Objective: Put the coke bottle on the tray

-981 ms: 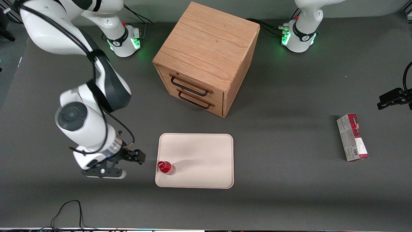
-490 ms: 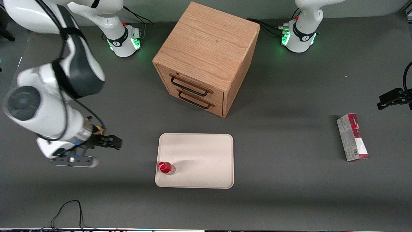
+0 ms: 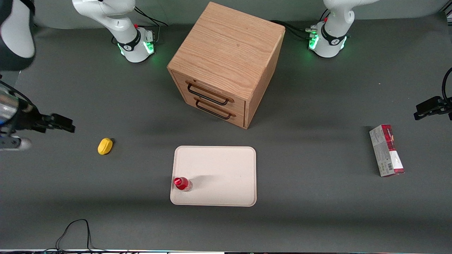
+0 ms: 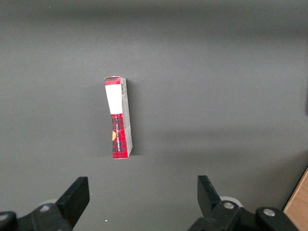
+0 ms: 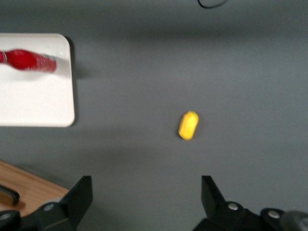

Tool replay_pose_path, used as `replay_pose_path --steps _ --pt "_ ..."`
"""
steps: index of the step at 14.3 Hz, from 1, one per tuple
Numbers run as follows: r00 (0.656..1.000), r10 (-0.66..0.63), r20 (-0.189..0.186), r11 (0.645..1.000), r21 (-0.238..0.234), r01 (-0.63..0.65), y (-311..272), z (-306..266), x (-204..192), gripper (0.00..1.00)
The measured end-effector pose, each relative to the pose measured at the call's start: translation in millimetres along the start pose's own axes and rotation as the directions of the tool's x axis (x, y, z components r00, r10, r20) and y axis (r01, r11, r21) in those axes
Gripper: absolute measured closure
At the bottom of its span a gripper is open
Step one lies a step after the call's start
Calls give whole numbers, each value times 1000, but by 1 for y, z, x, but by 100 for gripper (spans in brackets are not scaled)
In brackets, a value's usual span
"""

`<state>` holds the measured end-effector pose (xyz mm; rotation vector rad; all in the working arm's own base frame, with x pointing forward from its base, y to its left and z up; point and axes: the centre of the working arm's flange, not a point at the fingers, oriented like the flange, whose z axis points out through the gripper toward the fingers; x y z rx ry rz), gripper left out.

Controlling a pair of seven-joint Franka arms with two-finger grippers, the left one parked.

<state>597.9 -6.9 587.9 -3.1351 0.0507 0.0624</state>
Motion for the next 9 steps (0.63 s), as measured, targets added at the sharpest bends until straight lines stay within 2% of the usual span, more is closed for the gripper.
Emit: replay_pose_path --steps 5,9 --pt "1000 -10 17 1000 22 10 5 -10 -62 0" --pt "1000 -12 19 1000 26 11 5 -10 -70 0"
